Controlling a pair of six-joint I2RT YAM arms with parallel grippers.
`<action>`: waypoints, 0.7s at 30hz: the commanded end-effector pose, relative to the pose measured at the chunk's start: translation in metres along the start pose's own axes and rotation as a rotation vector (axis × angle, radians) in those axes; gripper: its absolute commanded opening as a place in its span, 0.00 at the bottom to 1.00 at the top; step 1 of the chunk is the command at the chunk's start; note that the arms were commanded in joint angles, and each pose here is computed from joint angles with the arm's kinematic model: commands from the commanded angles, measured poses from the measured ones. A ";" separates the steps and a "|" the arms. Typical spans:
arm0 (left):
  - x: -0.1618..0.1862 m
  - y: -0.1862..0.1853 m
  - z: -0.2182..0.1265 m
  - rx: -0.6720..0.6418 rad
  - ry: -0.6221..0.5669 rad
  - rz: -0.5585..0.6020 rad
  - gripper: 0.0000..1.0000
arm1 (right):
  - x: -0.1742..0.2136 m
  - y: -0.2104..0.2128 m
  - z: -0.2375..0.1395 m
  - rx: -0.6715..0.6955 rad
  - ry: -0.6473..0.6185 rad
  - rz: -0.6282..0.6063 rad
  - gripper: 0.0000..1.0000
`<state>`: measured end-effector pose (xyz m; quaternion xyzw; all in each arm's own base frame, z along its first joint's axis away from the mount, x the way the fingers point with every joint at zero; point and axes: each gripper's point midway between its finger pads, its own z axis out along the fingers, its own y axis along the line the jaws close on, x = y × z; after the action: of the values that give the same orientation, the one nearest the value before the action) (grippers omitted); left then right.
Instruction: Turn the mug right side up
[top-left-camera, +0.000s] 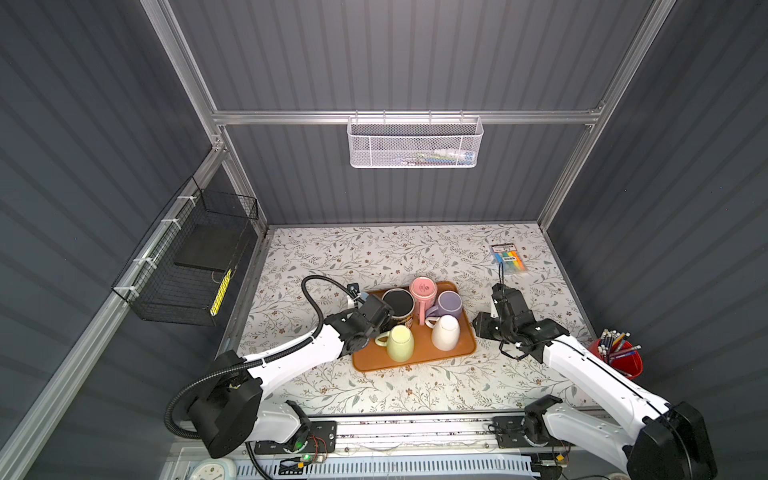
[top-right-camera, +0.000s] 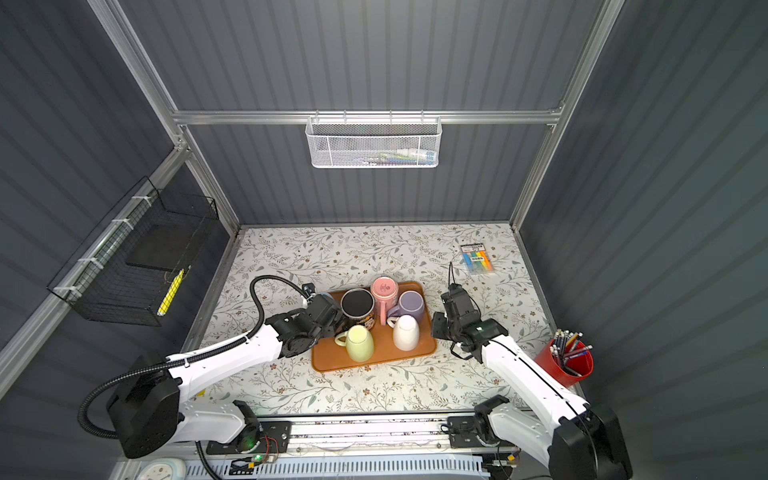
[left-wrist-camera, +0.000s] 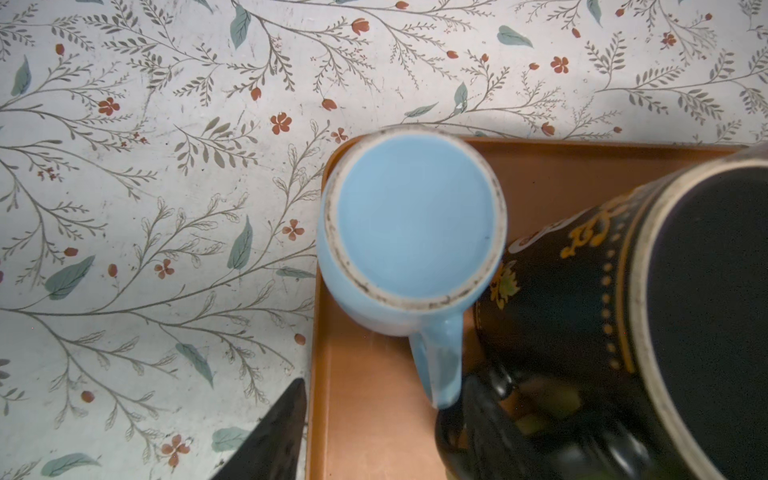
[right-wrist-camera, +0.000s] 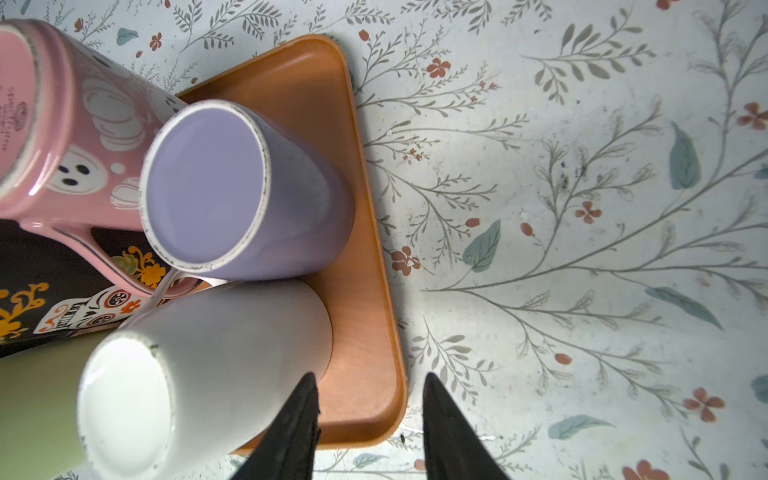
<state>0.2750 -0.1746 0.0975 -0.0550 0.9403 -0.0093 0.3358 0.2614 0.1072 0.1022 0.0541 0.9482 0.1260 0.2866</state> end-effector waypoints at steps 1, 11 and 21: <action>-0.007 -0.006 0.001 -0.008 -0.021 -0.023 0.62 | -0.010 0.008 -0.008 -0.023 -0.025 -0.021 0.43; -0.007 -0.012 0.014 -0.017 -0.007 -0.040 0.64 | -0.011 0.014 -0.007 -0.051 -0.026 -0.042 0.43; -0.002 -0.005 0.024 -0.025 0.020 -0.065 0.62 | -0.015 0.022 -0.008 -0.082 -0.031 -0.050 0.43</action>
<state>0.2901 -0.1789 0.0805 -0.0788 0.9417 -0.0018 0.3272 0.2629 0.1165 0.1092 0.0331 0.9453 0.1436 0.2909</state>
